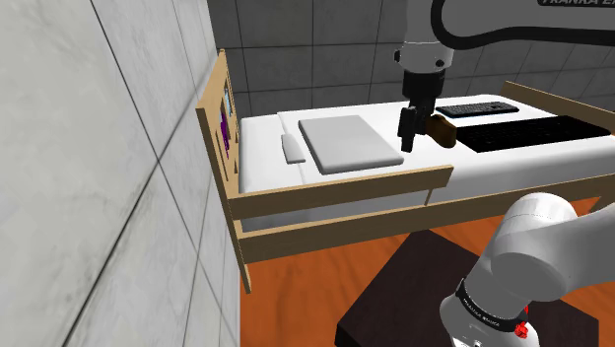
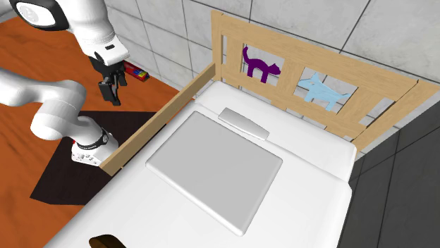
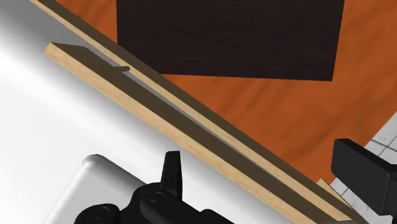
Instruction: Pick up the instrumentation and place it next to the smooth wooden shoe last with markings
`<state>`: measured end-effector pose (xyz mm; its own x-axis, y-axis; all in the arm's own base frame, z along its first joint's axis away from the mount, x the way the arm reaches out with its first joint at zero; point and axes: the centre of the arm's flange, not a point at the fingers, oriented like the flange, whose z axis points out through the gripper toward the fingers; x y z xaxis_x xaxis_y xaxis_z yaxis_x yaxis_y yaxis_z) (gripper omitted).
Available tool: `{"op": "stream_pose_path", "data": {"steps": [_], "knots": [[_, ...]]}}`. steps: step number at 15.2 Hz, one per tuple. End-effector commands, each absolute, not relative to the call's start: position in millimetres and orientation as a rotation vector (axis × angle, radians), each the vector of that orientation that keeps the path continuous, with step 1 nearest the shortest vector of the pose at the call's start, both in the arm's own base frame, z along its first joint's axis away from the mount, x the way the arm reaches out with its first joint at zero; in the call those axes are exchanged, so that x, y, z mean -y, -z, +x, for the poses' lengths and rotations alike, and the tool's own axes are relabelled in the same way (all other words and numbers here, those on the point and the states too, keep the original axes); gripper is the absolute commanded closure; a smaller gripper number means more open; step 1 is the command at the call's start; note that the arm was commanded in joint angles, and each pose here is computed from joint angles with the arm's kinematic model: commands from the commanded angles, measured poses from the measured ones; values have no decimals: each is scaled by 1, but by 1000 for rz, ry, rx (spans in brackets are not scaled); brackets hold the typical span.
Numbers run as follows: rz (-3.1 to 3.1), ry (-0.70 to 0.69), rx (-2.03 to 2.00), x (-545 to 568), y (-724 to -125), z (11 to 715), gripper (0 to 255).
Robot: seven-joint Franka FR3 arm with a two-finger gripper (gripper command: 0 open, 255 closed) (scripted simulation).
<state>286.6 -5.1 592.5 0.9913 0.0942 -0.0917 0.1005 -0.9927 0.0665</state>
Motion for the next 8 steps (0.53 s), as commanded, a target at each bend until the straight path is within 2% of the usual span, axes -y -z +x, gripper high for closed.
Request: {"op": "stream_pose_path", "data": {"steps": [1, 8], "knots": [[3064, 136, -150, 5, -592, 287, 0], [3081, 113, 59, -16, -562, 369, 0]]}}
